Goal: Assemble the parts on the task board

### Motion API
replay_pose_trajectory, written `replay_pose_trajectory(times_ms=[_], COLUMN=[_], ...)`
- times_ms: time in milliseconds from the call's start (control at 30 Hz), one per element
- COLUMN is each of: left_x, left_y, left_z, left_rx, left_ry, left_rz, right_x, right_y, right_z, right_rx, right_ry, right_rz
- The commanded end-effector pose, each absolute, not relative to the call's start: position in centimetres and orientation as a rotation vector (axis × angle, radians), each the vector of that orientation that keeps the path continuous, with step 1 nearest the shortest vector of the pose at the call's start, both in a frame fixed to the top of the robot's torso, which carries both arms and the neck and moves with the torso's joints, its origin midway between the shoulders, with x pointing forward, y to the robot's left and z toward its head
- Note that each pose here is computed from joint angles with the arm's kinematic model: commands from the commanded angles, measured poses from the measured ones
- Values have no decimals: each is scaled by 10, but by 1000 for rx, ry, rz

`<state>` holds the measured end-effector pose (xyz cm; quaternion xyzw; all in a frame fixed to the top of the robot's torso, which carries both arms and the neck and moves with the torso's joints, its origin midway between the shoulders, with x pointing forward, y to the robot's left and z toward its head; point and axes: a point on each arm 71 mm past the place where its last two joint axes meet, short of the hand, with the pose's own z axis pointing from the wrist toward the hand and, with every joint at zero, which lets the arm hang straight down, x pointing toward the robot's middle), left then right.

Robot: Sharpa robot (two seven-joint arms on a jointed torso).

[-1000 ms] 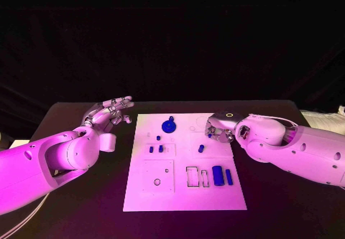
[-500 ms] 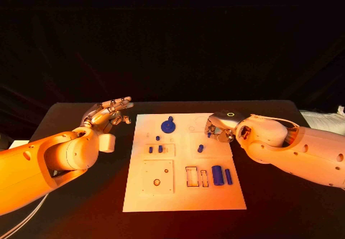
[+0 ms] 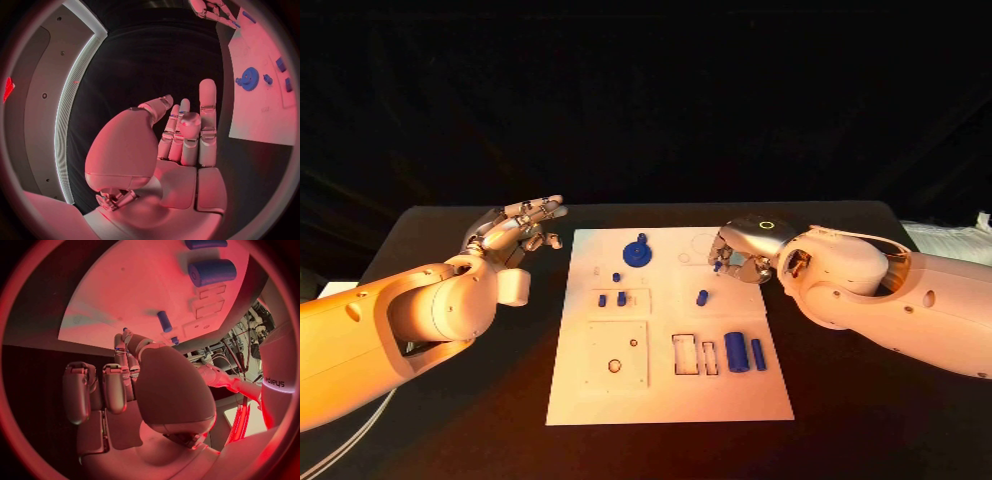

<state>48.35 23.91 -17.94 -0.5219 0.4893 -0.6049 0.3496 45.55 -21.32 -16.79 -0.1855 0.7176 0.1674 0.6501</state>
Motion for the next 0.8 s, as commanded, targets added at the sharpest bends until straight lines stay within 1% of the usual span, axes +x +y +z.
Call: replay_pose_trajectory(times_ms=[33, 233, 300, 433, 567, 800], left_x=[483, 483, 483, 483, 483, 482], left_y=[238, 236, 236, 235, 234, 231], left_z=[-179, -179, -179, -179, -179, -179], left_rx=[-1354, -1354, -1354, -1353, -1352, -1352], left_ry=[1272, 1276, 1276, 1277, 1280, 1284], left_rz=[-1578, -1584, -1585, -1587, -1592, -1599], right_x=[448, 434, 431, 423, 417, 409], right_y=[-201, -176, -170, -150, -135, -118], right_z=[-160, -152, -151, -152, -161, -181], right_rx=[-419, -452, -461, -494, -518, -537], right_ry=[1583, 1547, 1542, 1534, 1546, 1585], right_rz=[442, 532, 548, 603, 643, 694])
